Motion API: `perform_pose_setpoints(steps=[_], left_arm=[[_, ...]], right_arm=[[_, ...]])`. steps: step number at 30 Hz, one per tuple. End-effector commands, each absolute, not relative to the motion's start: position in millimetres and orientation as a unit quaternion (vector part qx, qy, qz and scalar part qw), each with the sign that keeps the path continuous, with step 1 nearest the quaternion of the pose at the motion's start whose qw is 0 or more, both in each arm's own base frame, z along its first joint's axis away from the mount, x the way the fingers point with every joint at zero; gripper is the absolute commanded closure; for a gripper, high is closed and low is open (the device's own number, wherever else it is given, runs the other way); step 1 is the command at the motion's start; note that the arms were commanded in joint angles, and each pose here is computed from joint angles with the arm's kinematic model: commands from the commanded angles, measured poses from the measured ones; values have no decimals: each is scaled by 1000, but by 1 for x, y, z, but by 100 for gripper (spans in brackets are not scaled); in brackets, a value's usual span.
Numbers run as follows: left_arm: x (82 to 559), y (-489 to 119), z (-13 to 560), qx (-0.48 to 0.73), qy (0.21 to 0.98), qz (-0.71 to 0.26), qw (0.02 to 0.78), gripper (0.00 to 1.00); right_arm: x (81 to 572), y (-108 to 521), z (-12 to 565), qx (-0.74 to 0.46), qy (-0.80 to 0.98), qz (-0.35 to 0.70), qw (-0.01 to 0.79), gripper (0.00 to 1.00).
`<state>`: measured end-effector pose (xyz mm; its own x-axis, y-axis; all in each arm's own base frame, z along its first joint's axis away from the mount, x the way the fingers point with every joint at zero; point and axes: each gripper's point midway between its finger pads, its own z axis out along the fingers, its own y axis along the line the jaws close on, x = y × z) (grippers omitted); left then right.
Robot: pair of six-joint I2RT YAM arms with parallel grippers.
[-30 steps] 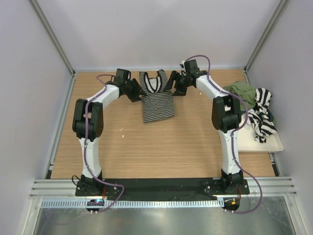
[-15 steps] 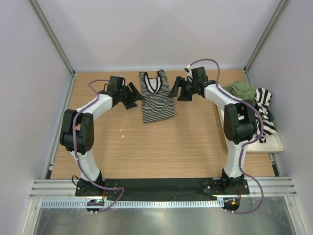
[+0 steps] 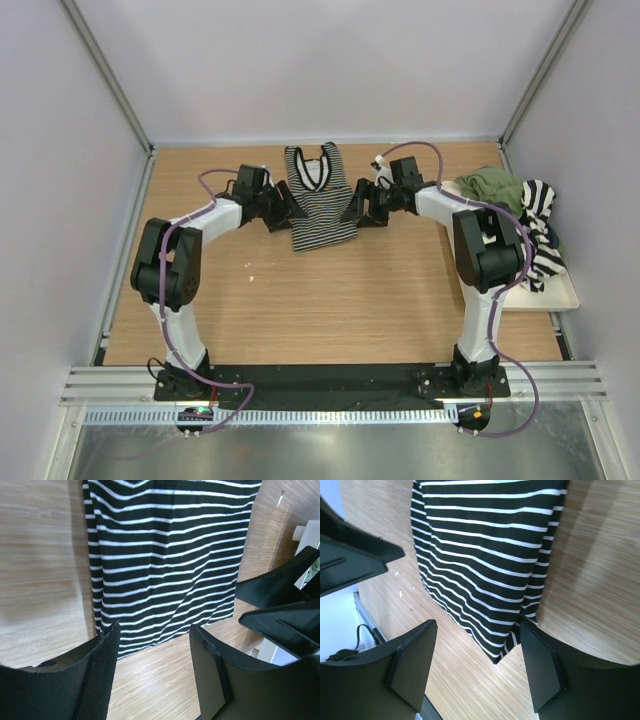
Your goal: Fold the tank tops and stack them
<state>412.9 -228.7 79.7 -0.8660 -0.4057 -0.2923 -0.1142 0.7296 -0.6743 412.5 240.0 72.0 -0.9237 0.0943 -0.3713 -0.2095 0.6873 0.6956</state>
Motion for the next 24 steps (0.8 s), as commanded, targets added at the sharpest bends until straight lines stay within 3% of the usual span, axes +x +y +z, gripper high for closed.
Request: perform_pose_setpoints(steps=[1,14,16,21,24], left_arm=[[434,-239,98,-114,892,-363,243,42],[428,-235,95,-109,899,-350,239,43],[427,-233,94,-109,900,-348,237,44],[418,-230,83,-114,905,-342,225,45],[408,-225,83,-115,907,-334,227,45]], right_arm=[[414,251,81,-57,879,430,200,28],[372,251,65,-41,876,450,169,42],[371,251,64,-40,874,454,170,49],[371,252,53,-24,876,456,152,84],[364,249,46,-12,882,448,143,92]])
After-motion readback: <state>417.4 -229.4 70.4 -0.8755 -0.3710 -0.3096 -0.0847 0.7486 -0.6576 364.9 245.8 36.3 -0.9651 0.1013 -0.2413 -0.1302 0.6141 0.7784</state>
